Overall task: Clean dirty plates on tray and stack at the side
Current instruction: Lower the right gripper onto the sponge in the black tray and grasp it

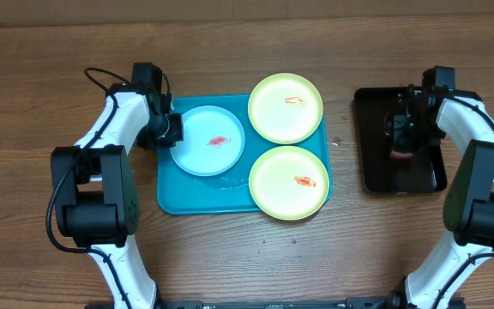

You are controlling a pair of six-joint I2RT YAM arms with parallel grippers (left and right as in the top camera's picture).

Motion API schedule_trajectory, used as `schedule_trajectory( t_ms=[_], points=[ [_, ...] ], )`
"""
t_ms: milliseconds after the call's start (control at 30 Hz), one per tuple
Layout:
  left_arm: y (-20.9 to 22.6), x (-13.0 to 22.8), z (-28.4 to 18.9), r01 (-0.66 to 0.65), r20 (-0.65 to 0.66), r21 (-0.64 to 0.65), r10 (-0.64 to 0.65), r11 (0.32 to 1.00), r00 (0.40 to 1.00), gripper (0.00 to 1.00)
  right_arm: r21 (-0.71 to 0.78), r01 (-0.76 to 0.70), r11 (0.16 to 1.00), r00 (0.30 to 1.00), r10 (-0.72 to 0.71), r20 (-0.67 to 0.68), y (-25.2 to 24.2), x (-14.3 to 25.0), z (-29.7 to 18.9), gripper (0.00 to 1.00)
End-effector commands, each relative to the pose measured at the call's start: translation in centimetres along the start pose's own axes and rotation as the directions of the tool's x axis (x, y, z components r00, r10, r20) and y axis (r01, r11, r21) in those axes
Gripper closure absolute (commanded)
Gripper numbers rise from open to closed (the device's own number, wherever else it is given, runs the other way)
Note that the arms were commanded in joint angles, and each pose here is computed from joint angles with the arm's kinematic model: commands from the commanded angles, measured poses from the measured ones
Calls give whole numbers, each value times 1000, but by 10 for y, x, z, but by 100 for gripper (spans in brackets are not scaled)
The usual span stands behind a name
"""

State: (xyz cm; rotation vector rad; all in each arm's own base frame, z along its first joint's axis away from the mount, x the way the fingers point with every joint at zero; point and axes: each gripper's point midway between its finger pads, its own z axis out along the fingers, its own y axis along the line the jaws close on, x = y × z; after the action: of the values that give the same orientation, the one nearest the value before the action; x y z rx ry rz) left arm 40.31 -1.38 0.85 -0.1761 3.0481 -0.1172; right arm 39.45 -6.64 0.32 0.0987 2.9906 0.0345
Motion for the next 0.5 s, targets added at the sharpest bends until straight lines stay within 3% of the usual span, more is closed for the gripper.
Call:
schedule_trajectory(
  t_ms=[0,67,267,467],
  points=[
    [8,3,18,-10,-32,-30,9,1000,999,96,-21,-2,1000,1000,2,-7,4,-3,-3,89],
    [7,2,18,-10,-30,-30,9,1000,1000,96,-21,-3,1000,1000,3,-4,3,-9,-12,96],
    [7,2,18,-10,-31,-30,9,1000,999,96,-25,-65,998,998,65,2,4,-29,-52,96],
    [5,3,18,-14,-34,-13,13,1000,999,96,-244,-24,970,999,31,27,58,-48,-104,96]
  ],
)
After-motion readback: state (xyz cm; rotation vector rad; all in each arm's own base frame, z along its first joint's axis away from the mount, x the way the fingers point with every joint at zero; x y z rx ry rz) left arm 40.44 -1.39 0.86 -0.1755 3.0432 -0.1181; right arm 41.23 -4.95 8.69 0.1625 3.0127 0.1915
